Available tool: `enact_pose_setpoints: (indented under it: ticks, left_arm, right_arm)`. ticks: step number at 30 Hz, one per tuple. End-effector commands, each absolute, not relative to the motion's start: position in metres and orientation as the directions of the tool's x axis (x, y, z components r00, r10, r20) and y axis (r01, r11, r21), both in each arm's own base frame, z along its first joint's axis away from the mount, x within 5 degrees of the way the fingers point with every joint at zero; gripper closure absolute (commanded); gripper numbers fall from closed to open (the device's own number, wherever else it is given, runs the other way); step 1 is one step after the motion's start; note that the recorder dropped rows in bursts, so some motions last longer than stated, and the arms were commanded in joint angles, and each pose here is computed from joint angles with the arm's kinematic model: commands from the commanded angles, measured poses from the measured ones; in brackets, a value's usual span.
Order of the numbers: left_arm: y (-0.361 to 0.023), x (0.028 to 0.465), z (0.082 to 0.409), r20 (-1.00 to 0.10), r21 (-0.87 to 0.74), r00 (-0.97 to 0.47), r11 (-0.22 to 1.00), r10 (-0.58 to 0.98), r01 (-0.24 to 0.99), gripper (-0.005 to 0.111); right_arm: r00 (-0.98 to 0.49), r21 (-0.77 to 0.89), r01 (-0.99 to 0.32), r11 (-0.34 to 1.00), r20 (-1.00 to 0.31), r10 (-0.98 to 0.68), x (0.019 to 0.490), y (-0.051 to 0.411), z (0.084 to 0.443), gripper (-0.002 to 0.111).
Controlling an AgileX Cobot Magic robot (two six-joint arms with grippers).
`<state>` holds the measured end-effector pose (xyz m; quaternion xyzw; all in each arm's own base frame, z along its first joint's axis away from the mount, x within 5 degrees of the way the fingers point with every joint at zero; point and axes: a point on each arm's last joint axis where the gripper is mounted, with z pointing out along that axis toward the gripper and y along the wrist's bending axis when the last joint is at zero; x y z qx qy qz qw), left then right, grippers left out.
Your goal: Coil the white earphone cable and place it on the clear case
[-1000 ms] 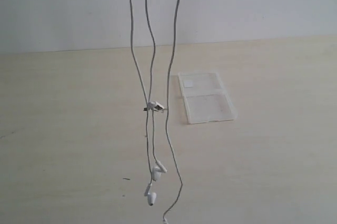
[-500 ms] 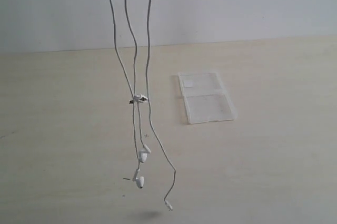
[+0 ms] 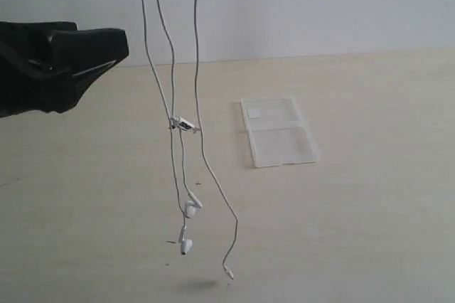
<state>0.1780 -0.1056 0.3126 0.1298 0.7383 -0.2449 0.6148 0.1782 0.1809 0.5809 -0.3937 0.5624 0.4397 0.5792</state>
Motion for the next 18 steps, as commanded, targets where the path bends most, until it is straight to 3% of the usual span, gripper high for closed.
enact_pose_setpoints:
  ticks: [1, 6, 10, 18]
  left_arm:
    - [-0.112, 0.177, 0.323, -0.978, -0.208, -0.134, 0.812, -0.160, 0.546, 0.037]
    - [-0.127, 0.174, 0.318, -0.988, -0.150, -0.124, 0.767, -0.093, 0.624, 0.037]
    - [-0.126, 0.164, 0.312, -0.977, -0.143, -0.211, 0.778, -0.014, 0.611, 0.037]
    - [-0.115, 0.147, 0.335, -0.981, -0.191, -0.140, 0.752, -0.132, 0.631, 0.037]
  right_arm:
    - [-0.014, 0.039, -0.950, 0.311, -0.997, 0.081, 0.183, 0.182, 0.581, 0.108]
    - [-0.014, 0.039, -0.950, 0.311, -0.997, 0.081, 0.183, 0.182, 0.581, 0.108]
    - [-0.002, 0.026, -0.943, 0.331, -0.997, 0.071, 0.184, 0.182, 0.581, 0.108]
    - [0.005, 0.022, -0.936, 0.352, -0.997, 0.077, 0.186, 0.181, 0.582, 0.108]
